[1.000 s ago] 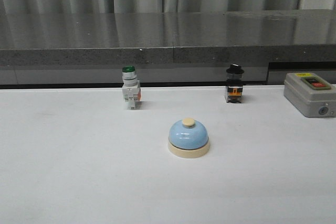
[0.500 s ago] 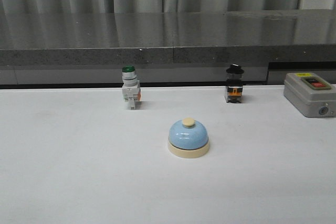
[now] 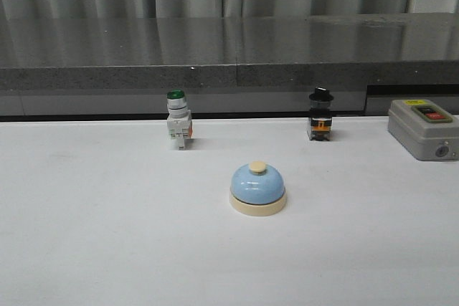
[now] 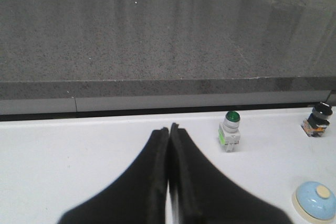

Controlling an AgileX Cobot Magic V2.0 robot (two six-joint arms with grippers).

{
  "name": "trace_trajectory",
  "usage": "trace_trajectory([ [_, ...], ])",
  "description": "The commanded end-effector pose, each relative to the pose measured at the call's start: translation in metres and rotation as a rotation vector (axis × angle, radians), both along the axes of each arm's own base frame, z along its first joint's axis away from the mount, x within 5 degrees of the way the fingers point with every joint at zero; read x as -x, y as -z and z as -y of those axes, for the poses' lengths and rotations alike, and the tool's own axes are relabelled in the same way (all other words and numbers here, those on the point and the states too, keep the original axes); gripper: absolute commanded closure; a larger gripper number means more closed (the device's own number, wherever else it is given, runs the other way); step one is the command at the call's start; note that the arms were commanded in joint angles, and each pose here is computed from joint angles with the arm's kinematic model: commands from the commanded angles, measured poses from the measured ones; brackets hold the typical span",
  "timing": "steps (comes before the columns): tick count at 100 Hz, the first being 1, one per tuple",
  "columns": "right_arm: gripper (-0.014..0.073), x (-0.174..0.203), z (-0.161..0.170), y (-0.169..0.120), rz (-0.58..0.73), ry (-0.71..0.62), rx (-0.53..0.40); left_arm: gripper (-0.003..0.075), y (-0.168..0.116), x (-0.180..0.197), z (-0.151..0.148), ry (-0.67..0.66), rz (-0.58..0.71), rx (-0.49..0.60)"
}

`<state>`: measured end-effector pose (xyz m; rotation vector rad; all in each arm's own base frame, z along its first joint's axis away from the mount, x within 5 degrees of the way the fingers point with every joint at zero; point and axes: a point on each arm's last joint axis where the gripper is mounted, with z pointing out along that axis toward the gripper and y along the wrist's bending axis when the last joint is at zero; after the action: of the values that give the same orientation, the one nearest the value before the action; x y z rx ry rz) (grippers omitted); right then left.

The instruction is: Place and press bell with both arms

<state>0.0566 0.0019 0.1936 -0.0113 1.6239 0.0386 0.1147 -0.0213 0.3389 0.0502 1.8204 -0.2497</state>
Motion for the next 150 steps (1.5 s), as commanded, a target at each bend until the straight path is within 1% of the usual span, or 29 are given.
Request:
trace_trajectory([
  [1, 0.0655, 0.002, 0.0, -0.013, 0.118, 0.006, 0.008, 0.0741, -0.016, -0.003, -0.003, -0.039, 0.156, 0.016],
  [16, 0.0655, 0.002, 0.0, -0.013, 0.118, 0.006, 0.008, 0.0741, -0.004, 0.002, -0.007, -0.063, 0.253, -0.06],
  [24, 0.0655, 0.002, 0.0, -0.013, 0.118, 0.006, 0.008, 0.0741, 0.01, 0.009, -0.009, -0.065, 0.26, -0.106],
  [34, 0.0655, 0.002, 0.0, -0.013, 0.118, 0.006, 0.008, 0.0741, 0.027, 0.018, -0.01, -0.074, 0.263, -0.088],
  [65, 0.0655, 0.002, 0.0, -0.013, 0.118, 0.006, 0.008, 0.0741, 0.088, 0.044, -0.014, -0.081, 0.304, -0.089],
  [93, 0.0655, 0.002, 0.0, -0.013, 0.118, 0.006, 0.008, 0.0741, 0.125, 0.061, -0.017, -0.119, 0.382, -0.082],
  [104, 0.0655, 0.002, 0.0, -0.013, 0.117, 0.006, 0.008, 0.0741, 0.132, 0.06, -0.017, -0.119, 0.407, -0.071],
  [107, 0.0655, 0.002, 0.0, -0.013, 0.117, 0.006, 0.008, 0.0741, 0.133, 0.06, -0.017, -0.118, 0.395, -0.073],
  [150, 0.0655, 0.002, 0.0, -0.013, 0.117, 0.006, 0.008, 0.0741, 0.132, 0.06, -0.017, -0.119, 0.401, -0.068],
])
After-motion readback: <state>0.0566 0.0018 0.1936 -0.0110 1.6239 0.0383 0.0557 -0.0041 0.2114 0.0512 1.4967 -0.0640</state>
